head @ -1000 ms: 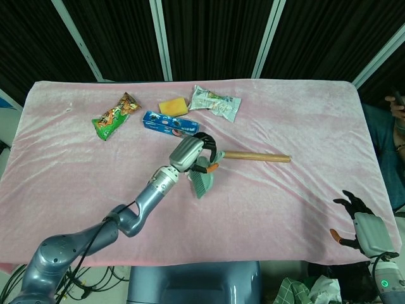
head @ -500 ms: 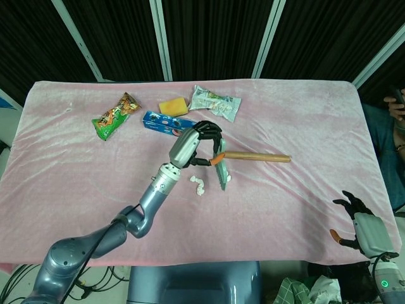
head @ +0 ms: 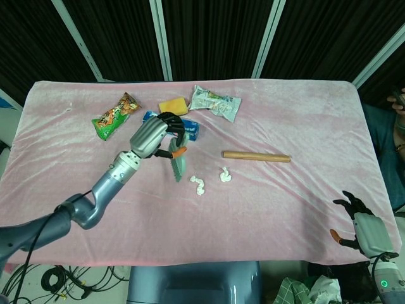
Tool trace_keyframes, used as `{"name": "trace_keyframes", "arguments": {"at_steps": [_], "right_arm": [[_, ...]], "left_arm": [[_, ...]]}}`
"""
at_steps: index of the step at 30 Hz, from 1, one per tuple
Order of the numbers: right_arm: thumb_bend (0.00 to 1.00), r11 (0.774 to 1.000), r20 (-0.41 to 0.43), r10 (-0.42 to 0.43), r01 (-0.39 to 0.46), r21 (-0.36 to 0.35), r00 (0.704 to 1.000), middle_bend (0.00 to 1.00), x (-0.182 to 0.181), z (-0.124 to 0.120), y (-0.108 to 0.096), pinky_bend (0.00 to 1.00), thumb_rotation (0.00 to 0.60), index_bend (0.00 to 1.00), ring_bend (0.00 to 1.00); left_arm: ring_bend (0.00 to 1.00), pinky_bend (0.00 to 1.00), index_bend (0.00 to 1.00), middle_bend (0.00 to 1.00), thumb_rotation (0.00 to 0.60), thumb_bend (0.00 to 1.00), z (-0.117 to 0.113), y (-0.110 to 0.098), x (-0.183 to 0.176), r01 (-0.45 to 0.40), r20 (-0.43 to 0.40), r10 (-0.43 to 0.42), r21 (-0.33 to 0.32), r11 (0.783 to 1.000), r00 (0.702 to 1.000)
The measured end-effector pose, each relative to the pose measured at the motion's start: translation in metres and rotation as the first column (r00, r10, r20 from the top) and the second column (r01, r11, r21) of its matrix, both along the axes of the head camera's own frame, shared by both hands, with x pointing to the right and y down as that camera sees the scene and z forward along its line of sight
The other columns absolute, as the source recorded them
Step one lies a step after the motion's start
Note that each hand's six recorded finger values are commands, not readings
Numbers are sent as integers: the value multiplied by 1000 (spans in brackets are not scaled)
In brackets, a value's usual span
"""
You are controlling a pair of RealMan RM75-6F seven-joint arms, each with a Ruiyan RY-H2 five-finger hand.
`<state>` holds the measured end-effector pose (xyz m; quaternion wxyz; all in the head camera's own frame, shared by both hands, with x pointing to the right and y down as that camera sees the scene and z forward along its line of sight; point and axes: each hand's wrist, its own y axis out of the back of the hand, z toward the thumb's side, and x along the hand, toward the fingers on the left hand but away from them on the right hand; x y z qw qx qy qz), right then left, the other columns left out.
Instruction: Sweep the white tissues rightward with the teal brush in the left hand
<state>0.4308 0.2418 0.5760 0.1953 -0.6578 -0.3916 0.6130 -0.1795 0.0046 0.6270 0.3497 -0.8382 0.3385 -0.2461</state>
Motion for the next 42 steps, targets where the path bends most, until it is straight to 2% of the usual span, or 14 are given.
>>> {"name": "trace_keyframes", "arguments": {"at_steps": [6, 12, 19, 27, 31, 37, 42], "right_arm": [[209, 1000, -1, 5, -5, 2, 1000, 65, 1, 0, 0, 231, 600, 259, 101], [209, 1000, 4, 3, -3, -4, 1000, 65, 0, 0, 0, 231, 600, 260, 101], [210, 1000, 6, 9, -9, -3, 1000, 65, 0, 0, 0, 231, 600, 261, 101], [209, 1000, 8, 10, -10, -3, 1000, 65, 1, 0, 0, 231, 600, 267, 101], [209, 1000, 6, 6, -5, -5, 1000, 65, 0, 0, 0, 231, 600, 276, 102], [211, 1000, 19, 4, -4, 9, 1000, 65, -1, -2, -2, 231, 600, 295, 110], [211, 1000, 17, 2, -2, 10, 1000, 65, 0, -1, -2, 232, 600, 300, 110]], "left_arm": [[314, 276, 693, 756, 600, 457, 11, 20, -46, -54, 209, 58, -24, 998, 976], [314, 276, 693, 755, 600, 457, 27, 41, -85, -66, 345, 89, -78, 995, 935], [314, 276, 693, 752, 600, 457, 52, 50, -88, -71, 397, 108, -106, 992, 911], [311, 266, 661, 725, 600, 457, 82, 55, -65, -101, 417, 151, -139, 985, 896], [272, 247, 577, 611, 600, 430, 92, 60, -49, -139, 424, 193, -156, 978, 885], [117, 161, 323, 357, 600, 240, 100, 62, -42, -171, 464, 233, -172, 970, 854], [39, 120, 221, 241, 600, 162, 104, 63, -46, -159, 505, 245, -208, 965, 827]]}}
